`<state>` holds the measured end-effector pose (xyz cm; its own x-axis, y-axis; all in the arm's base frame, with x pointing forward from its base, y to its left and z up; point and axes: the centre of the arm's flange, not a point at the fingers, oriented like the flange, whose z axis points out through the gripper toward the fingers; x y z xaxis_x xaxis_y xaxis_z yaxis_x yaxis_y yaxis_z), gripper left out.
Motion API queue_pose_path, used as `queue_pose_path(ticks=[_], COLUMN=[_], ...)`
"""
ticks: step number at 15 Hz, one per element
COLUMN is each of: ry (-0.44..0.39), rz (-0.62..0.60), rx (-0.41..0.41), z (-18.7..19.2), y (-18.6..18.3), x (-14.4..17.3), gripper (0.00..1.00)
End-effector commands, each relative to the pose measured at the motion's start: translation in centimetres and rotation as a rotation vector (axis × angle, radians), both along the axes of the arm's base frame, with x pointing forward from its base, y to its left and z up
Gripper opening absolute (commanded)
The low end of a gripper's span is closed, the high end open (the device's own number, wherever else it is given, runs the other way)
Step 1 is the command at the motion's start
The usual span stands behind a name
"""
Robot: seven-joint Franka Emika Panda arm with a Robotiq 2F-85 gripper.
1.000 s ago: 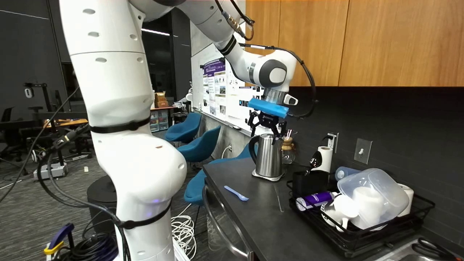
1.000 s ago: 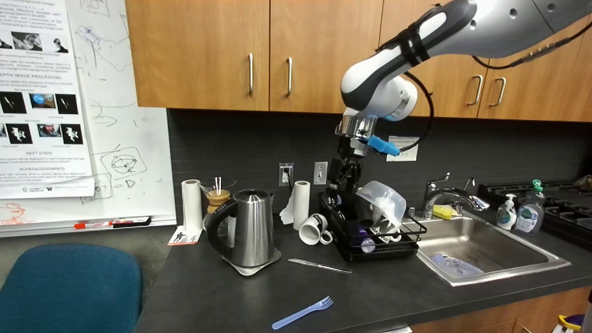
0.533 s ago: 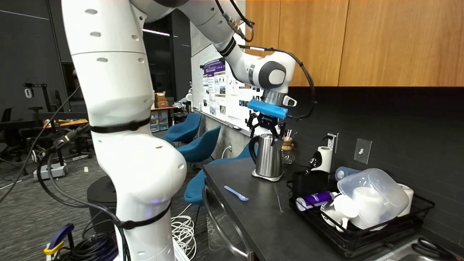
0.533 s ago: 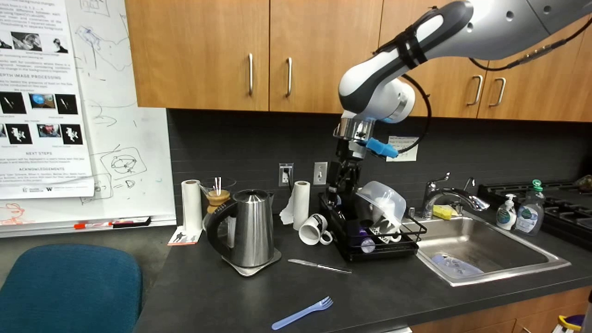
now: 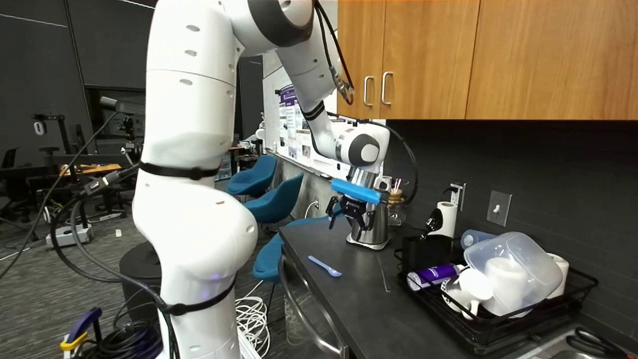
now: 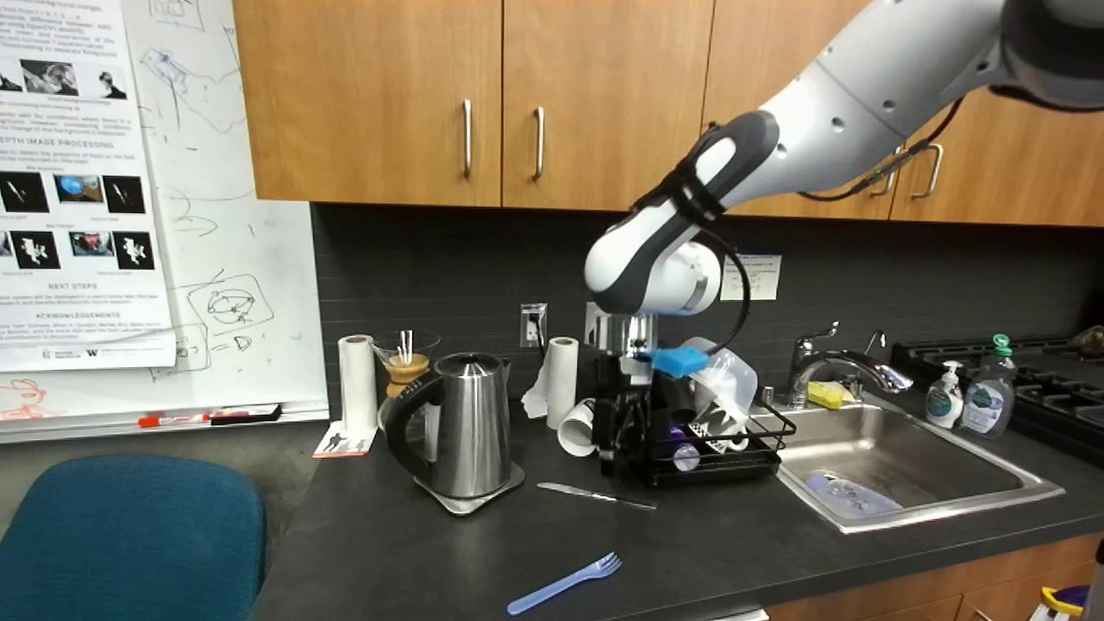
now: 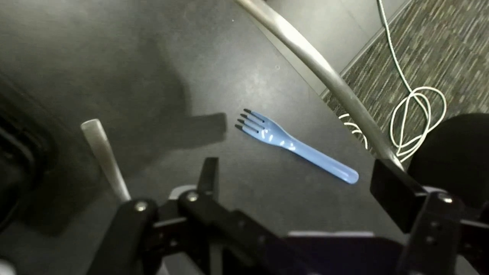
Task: Put the blue fork onto the dish rack
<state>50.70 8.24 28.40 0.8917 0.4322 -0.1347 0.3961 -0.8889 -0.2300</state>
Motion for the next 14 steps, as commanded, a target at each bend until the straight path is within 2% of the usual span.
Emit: queue_pose_path(ticks=[1,3,6,14], ry=[0.109,0.162,0.199,0.137], rz=[0.042,0.064,0.104,0.184], rx=[-0.041,-0.08,-0.125,-0.194], z=[-8.4,-11.9,-14.4,-13.6], y=[2.7,3.5,4.3,5.6], x=[0.4,-0.1,-0.3,1.0], gripper=[1.0,1.0,1.0,1.0])
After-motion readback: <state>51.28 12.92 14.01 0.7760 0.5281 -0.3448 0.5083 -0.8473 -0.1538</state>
